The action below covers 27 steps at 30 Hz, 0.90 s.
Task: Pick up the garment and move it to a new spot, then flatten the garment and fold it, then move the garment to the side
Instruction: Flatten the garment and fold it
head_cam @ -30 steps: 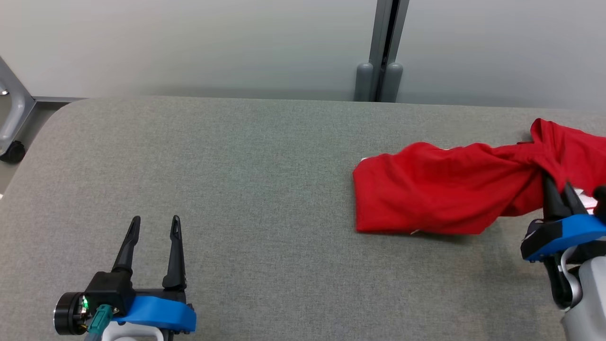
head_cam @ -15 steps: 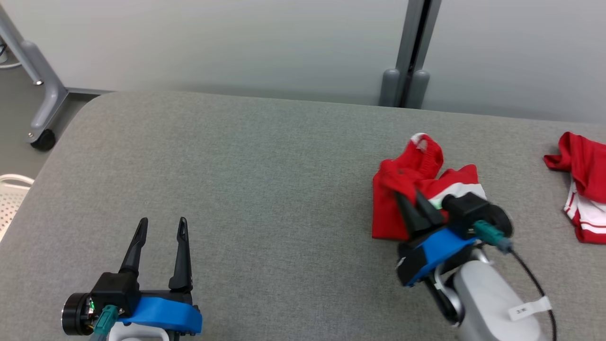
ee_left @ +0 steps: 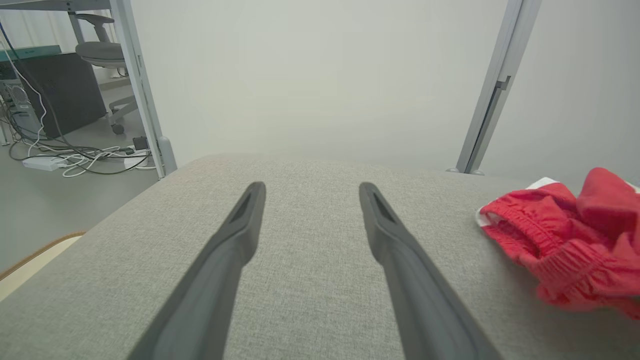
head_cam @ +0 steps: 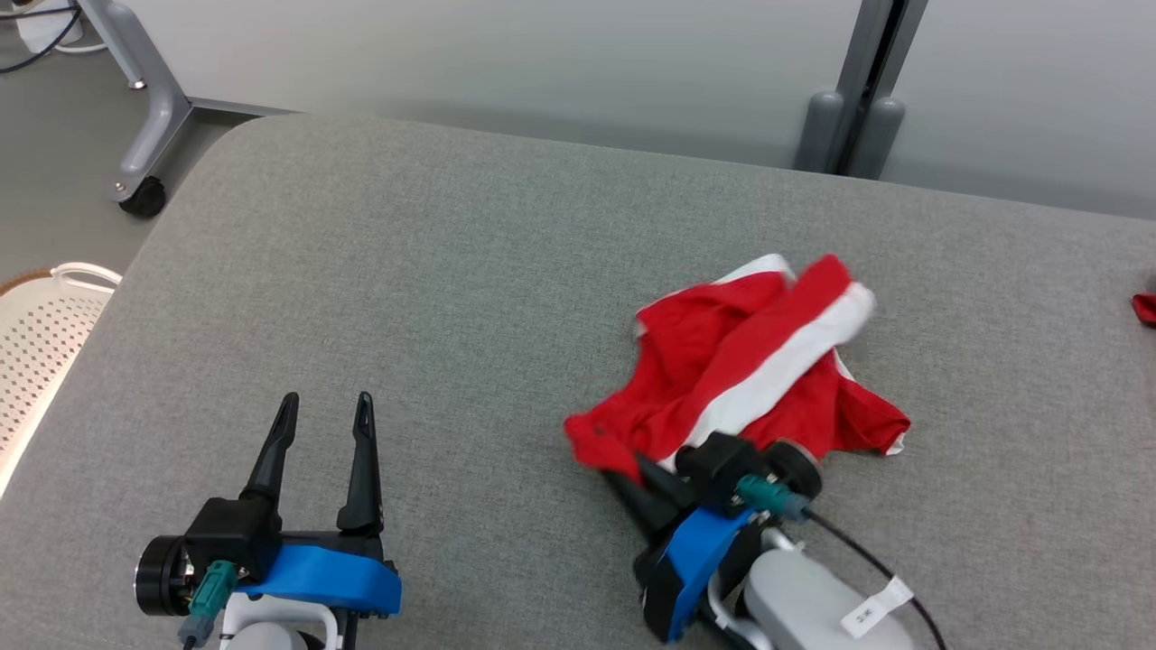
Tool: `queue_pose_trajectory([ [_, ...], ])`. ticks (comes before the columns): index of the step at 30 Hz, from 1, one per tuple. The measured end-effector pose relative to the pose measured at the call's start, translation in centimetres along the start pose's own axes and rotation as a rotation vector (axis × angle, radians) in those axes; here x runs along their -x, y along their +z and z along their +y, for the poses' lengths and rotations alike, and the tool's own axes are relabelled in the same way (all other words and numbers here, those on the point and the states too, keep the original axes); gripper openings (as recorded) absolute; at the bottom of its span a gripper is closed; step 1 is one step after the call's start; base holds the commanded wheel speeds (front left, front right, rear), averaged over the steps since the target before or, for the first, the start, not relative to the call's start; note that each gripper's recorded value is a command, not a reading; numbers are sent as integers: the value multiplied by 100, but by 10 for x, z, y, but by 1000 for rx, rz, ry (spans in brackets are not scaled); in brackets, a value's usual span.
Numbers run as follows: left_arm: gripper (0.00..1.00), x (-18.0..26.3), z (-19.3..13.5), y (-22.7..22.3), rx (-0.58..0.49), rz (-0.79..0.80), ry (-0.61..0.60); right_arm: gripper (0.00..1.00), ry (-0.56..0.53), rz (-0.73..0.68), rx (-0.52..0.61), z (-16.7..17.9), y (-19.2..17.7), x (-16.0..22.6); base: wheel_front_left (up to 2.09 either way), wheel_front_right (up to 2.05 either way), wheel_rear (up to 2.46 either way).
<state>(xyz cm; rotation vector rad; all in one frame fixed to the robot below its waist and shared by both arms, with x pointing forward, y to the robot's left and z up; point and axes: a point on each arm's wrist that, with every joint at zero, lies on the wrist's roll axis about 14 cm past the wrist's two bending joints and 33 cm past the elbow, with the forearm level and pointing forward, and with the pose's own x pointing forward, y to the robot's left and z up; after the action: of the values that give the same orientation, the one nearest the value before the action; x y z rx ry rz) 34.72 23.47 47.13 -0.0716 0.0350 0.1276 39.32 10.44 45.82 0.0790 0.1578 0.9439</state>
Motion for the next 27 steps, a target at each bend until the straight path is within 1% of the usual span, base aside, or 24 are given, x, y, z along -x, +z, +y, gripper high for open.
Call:
queue_pose_trajectory([
  [1,100,0,1,0,2,0,4,0,22,15,-3,7,-5,0,0,0,0],
  [2,100,0,1,-1,2,2,5,7,41,30,-12,14,-10,1,0,0,0],
  [3,100,0,0,-1,3,5,3,37,58,51,-14,20,-17,2,0,0,0],
  [4,100,0,-1,-2,4,8,0,93,69,64,-22,24,-21,4,0,0,0],
  [5,100,-1,-2,-3,4,9,-3,100,77,72,-24,27,-24,5,0,0,0],
  [10,100,-5,-8,-2,6,3,-18,100,85,86,-21,33,-28,13,0,0,0],
  [14,100,-7,-19,-1,11,0,-49,100,28,62,10,23,-24,28,0,0,0],
  [16,100,-8,-22,0,11,-6,-58,100,-10,28,13,15,-15,35,0,0,0],
  [18,100,-8,-25,0,9,-8,-67,100,-71,-7,18,-2,-6,45,0,0,0],
  [21,100,-7,-29,-1,11,-5,-81,100,-196,-57,31,-38,7,69,0,0,0],
  [24,100,-7,-35,0,5,-8,-100,100,-333,-110,43,-74,22,98,0,0,0],
  [27,100,-8,-40,1,1,-14,-116,100,-455,-149,53,-99,31,129,0,0,0],
])
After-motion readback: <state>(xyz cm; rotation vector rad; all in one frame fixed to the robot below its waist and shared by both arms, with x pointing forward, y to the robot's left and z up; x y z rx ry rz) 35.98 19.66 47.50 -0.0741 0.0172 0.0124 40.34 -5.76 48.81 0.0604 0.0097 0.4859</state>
